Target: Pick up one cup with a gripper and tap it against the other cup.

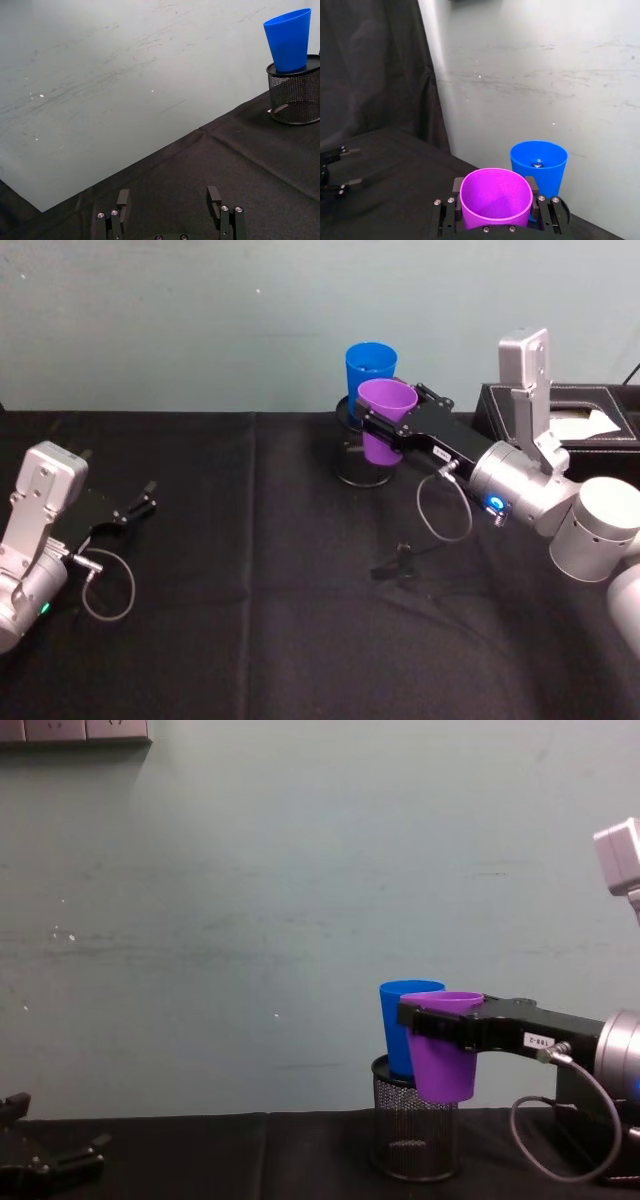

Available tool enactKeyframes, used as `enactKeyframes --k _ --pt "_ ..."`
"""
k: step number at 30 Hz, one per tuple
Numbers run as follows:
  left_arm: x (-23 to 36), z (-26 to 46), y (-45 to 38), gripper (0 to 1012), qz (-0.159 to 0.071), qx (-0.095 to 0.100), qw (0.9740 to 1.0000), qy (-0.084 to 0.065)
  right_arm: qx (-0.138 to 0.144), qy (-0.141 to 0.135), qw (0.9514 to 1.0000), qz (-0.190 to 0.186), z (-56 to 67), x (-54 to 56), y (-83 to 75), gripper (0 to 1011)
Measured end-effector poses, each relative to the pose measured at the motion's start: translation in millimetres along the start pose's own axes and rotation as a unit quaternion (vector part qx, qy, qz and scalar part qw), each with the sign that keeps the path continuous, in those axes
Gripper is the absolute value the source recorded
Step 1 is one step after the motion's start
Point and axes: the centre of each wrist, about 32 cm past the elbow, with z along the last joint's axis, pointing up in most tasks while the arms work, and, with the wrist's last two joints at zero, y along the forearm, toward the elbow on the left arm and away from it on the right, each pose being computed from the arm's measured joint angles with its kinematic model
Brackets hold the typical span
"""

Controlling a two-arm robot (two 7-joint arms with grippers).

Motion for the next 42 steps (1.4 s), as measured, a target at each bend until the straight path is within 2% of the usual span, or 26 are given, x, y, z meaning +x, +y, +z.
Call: enactKeyframes --k 17,42 --pt "0.0 0.0 0.0 1000 0.000 0.000 1.0000 0.000 -0.004 0.002 0.9999 -0.010 2.3 6.8 19.8 737" --pt "0.0 0.0 0.0 1000 0.000 0.000 1.0000 0.000 0.001 -0.004 0.9997 -0.022 9.7 16.8 35.4 737"
